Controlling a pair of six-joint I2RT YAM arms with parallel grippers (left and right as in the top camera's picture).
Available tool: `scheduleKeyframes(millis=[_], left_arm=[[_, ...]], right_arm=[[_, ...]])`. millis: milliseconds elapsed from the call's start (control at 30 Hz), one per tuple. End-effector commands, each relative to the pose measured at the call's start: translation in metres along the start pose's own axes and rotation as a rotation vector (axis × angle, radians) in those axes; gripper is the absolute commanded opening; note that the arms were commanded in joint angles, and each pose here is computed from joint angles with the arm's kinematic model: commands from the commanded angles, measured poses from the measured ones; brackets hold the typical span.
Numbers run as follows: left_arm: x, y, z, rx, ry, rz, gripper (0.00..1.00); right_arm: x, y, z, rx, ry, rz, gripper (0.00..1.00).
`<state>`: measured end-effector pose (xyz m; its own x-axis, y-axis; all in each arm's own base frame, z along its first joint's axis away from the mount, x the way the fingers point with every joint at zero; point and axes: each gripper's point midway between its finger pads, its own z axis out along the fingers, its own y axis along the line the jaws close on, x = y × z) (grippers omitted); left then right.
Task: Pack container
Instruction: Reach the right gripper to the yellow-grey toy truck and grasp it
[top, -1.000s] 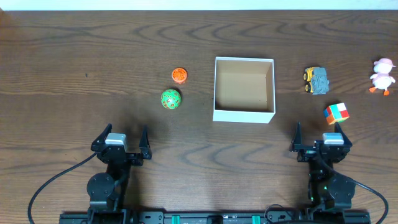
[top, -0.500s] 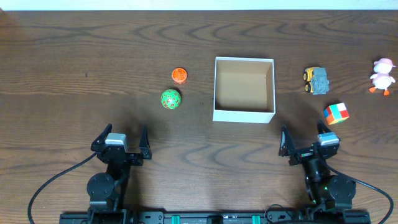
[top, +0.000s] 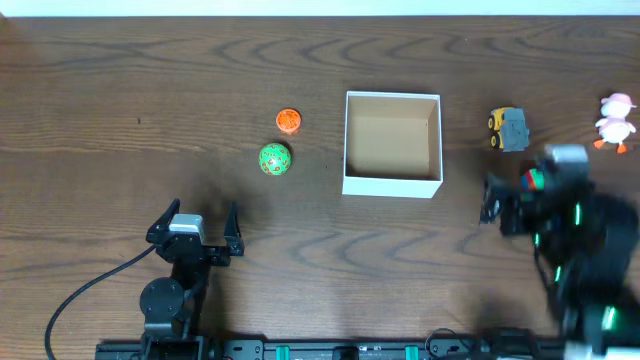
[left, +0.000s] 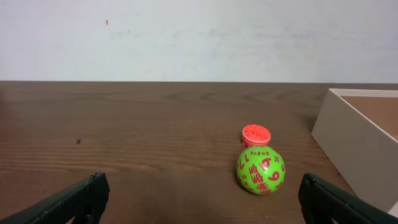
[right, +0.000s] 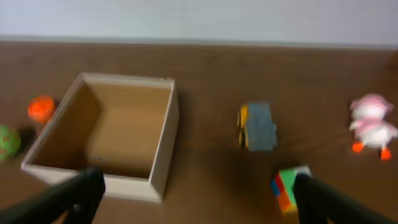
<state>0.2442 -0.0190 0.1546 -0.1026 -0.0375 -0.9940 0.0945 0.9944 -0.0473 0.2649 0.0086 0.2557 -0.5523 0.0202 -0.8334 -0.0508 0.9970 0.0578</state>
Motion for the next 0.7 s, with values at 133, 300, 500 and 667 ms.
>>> scheduleKeyframes(millis=[133, 300, 500, 667], left_arm=[[0.015, -0.001, 0.001, 0.008, 0.045, 0.003, 0.98], [0.015, -0.001, 0.001, 0.009, 0.045, 0.003, 0.98], [0.015, -0.001, 0.001, 0.009, 0.045, 0.002, 0.98], [0.015, -0.001, 0.001, 0.008, 0.045, 0.003, 0.98]], right_arm=[[-0.037, 0.032, 0.046, -0.223, 0.355, -0.020, 0.99], [-0.048, -0.023, 0.095, -0.003, 0.490, -0.053, 0.99], [-0.037, -0.074, 0.130, 0.070, 0.660, 0.046, 0.99], [-0.028, -0.104, 0.159, 0.141, 0.671, 0.019, 0.99]])
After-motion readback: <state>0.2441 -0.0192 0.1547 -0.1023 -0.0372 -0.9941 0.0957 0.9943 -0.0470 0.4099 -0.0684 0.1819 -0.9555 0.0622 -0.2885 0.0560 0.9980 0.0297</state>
